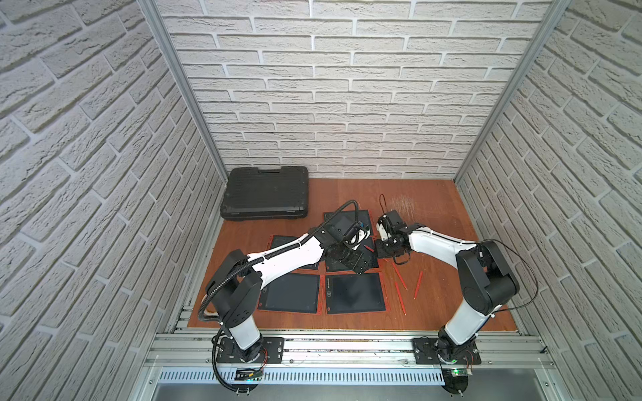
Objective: Place the stylus back onto the writing tablet
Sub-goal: Place the stylus on the writing tablet, then move the writing tablet to the center of the board.
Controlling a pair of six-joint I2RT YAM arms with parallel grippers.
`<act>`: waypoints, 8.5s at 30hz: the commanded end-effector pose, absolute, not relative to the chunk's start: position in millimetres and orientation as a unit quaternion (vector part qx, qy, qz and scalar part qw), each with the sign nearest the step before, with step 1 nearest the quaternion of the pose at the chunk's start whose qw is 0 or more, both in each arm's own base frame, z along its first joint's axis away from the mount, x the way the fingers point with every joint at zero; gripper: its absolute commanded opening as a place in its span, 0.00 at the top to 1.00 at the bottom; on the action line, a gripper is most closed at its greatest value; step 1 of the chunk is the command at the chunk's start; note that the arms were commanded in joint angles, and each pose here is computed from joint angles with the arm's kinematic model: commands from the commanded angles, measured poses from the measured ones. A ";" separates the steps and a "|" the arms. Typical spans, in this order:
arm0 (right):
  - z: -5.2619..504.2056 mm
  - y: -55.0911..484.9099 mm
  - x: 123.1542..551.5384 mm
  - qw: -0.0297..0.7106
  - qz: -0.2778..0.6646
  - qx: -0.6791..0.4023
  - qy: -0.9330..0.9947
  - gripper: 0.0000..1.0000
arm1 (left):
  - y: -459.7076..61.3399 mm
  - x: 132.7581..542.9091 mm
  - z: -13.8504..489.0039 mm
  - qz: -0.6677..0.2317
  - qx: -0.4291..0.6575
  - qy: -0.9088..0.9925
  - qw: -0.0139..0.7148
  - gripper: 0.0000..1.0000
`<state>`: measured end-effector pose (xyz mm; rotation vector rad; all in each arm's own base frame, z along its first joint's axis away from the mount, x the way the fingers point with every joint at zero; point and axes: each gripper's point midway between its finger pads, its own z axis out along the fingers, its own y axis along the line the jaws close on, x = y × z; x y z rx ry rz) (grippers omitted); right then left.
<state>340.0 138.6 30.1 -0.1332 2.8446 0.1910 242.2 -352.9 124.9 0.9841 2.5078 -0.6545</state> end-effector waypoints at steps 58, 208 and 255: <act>36.8 145.0 337.9 0.152 0.076 0.004 0.985 0.85 | -360.6 242.1 133.7 -0.245 0.351 0.884 0.188 0.02; 127.1 162.6 306.8 0.325 0.154 -0.040 0.932 0.00 | -227.6 261.4 137.8 -0.151 0.032 0.962 0.223 0.02; 116.7 113.4 282.1 0.307 0.062 0.028 0.949 0.01 | -284.0 299.4 35.3 -0.160 -0.029 0.980 0.113 0.02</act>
